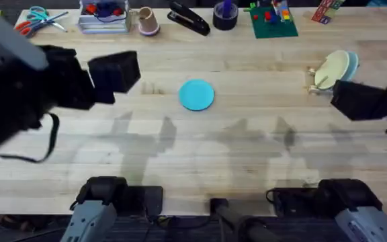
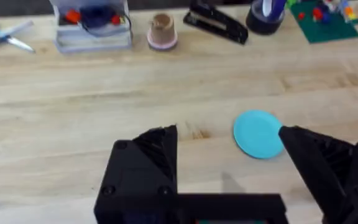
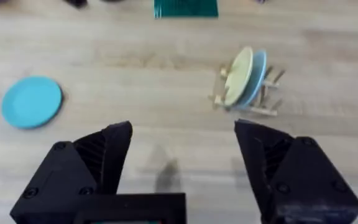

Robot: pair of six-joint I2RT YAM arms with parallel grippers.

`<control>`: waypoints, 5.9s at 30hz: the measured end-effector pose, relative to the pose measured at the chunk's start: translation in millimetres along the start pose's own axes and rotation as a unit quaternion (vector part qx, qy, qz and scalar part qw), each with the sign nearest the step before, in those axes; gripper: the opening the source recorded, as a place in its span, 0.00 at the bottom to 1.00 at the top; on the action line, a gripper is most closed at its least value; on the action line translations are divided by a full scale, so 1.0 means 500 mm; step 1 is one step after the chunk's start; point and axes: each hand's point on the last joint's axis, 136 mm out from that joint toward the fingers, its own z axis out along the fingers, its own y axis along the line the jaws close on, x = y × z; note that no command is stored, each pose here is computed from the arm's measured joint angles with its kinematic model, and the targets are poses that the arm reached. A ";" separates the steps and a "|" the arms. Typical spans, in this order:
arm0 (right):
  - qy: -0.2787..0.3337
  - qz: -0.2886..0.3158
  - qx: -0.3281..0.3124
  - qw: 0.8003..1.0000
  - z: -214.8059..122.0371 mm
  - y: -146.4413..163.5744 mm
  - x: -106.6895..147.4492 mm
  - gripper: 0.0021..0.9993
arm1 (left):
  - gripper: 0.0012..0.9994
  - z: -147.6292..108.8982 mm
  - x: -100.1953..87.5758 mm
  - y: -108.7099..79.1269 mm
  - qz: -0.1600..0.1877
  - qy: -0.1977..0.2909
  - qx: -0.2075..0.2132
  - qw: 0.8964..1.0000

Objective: Pick up the plates from the table one by one and place each into a slot on the dish rack.

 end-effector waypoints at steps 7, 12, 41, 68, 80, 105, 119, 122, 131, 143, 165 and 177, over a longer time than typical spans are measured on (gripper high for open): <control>0.107 -0.003 -0.006 0.994 0.020 -0.001 -0.017 0.99 | 0.99 0.010 -0.027 -0.001 -0.013 0.088 0.005 0.996; 0.169 -0.003 -0.010 0.986 0.029 -0.002 -0.026 0.99 | 0.99 0.020 -0.030 -0.002 -0.024 0.160 0.008 0.987; 0.324 0.015 -0.012 0.946 0.090 0.001 0.015 0.99 | 0.15 0.076 -0.034 0.005 -0.037 0.247 0.011 0.968; 0.324 0.015 -0.012 0.946 0.089 0.001 0.015 1.00 | 0.04 0.163 0.031 -0.031 -0.103 0.353 0.068 0.928; 0.324 0.015 -0.012 0.946 0.089 0.001 0.015 1.00 | 0.04 0.235 0.071 -0.080 -0.156 0.325 0.206 0.910; 0.324 0.015 -0.012 0.946 0.089 0.001 0.015 1.00 | 0.04 0.293 0.125 -0.137 -0.271 0.325 0.377 0.824; 0.324 0.015 -0.012 0.946 0.089 0.001 0.015 1.00 | 0.04 0.337 0.163 -0.130 -0.289 0.346 0.379 0.808; 0.324 0.015 -0.012 0.946 0.089 0.001 0.015 1.00 | 0.04 0.350 0.179 -0.128 -0.292 0.355 0.379 0.803; 0.324 0.015 -0.012 0.946 0.089 0.001 0.015 1.00 | 0.04 0.399 0.255 -0.116 -0.302 0.395 0.368 0.785; 0.324 0.015 -0.012 0.946 0.089 0.001 0.015 1.00 | 0.04 0.474 0.365 -0.115 -0.304 0.428 0.369 0.767; 0.324 0.015 -0.012 0.946 0.089 0.001 0.015 1.00 | 0.04 0.481 0.364 -0.129 -0.290 0.429 0.375 0.769; 0.324 0.015 -0.012 0.946 0.089 0.001 0.015 1.00 | 0.04 0.475 0.364 -0.131 -0.287 0.435 0.382 0.763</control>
